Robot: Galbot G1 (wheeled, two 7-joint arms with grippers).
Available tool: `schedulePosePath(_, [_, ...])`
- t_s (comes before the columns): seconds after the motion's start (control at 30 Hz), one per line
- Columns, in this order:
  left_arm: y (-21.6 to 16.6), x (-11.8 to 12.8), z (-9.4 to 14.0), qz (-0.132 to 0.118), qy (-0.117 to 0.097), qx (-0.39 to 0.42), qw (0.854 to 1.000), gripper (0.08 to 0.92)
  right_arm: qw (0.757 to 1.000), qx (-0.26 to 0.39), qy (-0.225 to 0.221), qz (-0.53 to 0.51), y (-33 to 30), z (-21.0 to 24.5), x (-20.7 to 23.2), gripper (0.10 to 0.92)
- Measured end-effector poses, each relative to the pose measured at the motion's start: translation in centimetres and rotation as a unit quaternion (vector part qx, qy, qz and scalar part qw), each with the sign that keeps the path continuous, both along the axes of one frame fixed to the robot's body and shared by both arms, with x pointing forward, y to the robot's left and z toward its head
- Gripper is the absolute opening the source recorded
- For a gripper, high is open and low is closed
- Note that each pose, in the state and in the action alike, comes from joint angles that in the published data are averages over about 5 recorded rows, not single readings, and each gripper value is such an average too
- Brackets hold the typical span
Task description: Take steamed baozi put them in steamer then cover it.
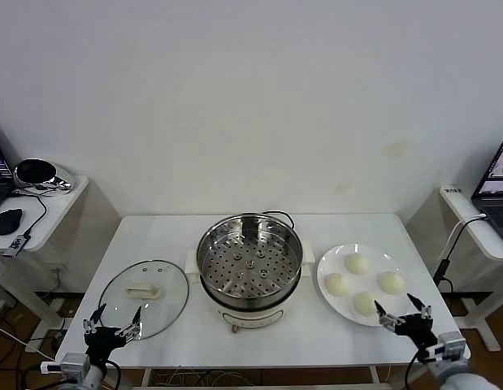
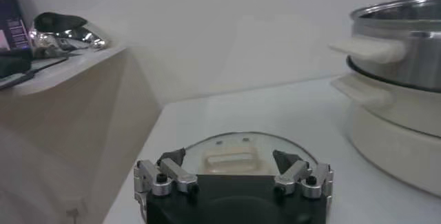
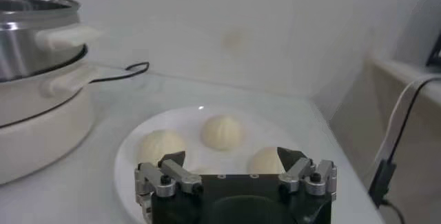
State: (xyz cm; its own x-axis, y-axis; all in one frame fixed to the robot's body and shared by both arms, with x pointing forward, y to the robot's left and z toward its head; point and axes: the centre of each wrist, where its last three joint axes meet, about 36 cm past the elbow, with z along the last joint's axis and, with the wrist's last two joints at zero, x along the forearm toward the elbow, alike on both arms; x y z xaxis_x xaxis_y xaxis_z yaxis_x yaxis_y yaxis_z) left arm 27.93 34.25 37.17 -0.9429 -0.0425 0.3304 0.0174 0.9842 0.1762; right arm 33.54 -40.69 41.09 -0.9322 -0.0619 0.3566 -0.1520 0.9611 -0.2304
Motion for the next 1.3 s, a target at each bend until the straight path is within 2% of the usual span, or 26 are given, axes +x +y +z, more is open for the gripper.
schedulePosePath(0.07, [-0.1,0.0,0.1,-0.001,-0.001,0.001,1.0,0.823,1.0,-0.012,0.001,0.01,-0.3,0.6,0.7,0.823])
schedulePosePath(0.23, [-0.5,-0.3,0.4,-0.005,-0.004,0.007,1.0,0.823,0.994,-0.09,0.008,0.068,-2.0,3.8,4.3,0.823])
schedulePosePath(0.4, [-0.6,-0.6,1.0,-0.006,-0.01,0.017,1.0,0.823,0.971,-0.195,0.019,0.136,-3.2,7.1,8.4,0.823])
schedulePosePath(0.63, [-0.7,-0.9,1.4,-0.008,-0.014,0.025,1.0,0.823,0.914,-0.33,0.057,0.227,-3.3,11.0,14.3,0.823])
schedulePosePath(0.8, [-0.9,-1.0,1.5,-0.009,-0.015,0.028,0.999,0.823,0.869,-0.394,0.095,0.283,-2.2,12.4,18.6,0.823])
schedulePosePath(1.03, [-1.2,-1.4,1.6,-0.019,-0.011,0.031,0.999,0.823,0.811,-0.446,0.148,0.349,0.0,12.9,24.6,0.823])
schedulePosePath(1.3, [-1.3,-1.5,2.0,-0.026,-0.011,0.029,0.999,0.823,0.757,-0.462,0.208,0.413,2.4,11.9,30.1,0.823])
